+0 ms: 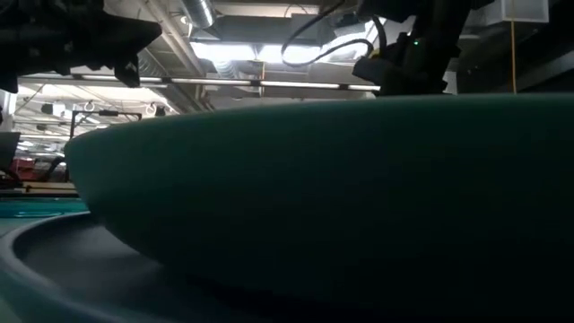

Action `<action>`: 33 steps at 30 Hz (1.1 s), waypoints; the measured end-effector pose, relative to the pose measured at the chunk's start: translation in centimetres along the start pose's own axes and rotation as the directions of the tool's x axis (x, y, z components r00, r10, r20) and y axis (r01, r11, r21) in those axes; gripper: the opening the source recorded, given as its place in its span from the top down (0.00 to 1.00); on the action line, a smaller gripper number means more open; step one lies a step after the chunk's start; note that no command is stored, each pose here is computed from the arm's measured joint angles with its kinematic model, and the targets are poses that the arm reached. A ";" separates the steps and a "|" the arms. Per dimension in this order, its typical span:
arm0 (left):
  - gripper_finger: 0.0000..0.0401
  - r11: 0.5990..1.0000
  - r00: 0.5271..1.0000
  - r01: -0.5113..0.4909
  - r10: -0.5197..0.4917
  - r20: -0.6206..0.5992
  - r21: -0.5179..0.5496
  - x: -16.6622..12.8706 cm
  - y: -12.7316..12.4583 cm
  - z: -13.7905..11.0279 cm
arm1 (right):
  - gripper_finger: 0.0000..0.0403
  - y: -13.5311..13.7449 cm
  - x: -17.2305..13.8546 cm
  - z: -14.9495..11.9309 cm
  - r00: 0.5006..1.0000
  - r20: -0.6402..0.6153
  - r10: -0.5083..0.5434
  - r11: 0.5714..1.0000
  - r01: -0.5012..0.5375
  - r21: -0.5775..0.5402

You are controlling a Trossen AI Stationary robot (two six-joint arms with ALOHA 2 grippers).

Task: Stack plastic plates
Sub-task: Stack the black plate on top of the green plate

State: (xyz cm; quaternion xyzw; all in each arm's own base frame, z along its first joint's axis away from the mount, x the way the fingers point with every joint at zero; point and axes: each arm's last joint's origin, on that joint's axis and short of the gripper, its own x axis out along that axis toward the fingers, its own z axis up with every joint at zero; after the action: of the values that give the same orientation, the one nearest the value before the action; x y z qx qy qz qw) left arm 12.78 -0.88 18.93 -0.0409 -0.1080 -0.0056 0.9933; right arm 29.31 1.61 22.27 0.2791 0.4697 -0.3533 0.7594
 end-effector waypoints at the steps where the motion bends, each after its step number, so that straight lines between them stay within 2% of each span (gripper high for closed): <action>1: 0.99 1.000 1.000 0.012 -0.012 -0.001 0.000 0.0 0.0 0.0 | 0.68 -0.1 0.1 0.1 1.000 -0.005 0.001 1.000 -0.001 0.006; 9: 0.99 1.000 1.000 -0.005 0.005 -0.003 -0.008 0.0 0.0 0.0 | 0.51 -1.2 1.8 1.6 0.998 -0.062 0.032 0.999 -0.032 0.001; 13: 0.99 1.000 1.000 -0.005 0.005 -0.031 -0.011 0.0 0.0 -0.3 | 0.48 -2.2 3.7 2.0 0.995 -0.088 0.056 0.998 -0.056 0.006; 17: 0.99 1.000 0.999 -0.006 0.006 -0.032 -0.010 0.0 0.0 -0.3 | 0.49 -3.0 5.4 2.3 0.990 -0.084 0.114 0.993 -0.111 0.035; 22: 0.99 1.000 1.000 -0.011 0.011 -0.028 -0.010 0.0 0.0 -0.3 | 0.53 -3.8 7.6 2.2 0.990 -0.091 0.105 0.994 -0.100 0.052; 26: 0.99 1.000 1.000 -0.011 0.011 -0.028 -0.010 0.0 0.0 -0.3 | 0.55 -3.5 8.9 2.2 0.987 -0.086 0.133 0.991 -0.131 0.037; 33: 0.99 1.000 1.000 -0.014 0.014 -0.028 -0.009 0.0 0.1 -0.3 | 0.59 -3.3 9.5 2.0 0.986 -0.095 0.137 0.991 -0.136 0.020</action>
State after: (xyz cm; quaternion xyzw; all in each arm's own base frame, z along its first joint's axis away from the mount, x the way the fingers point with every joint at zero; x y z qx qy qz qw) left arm 12.84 -0.85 18.65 -0.0463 -0.0940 0.0004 0.9945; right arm 30.69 -4.48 14.11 0.3323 0.4829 -0.2898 0.7566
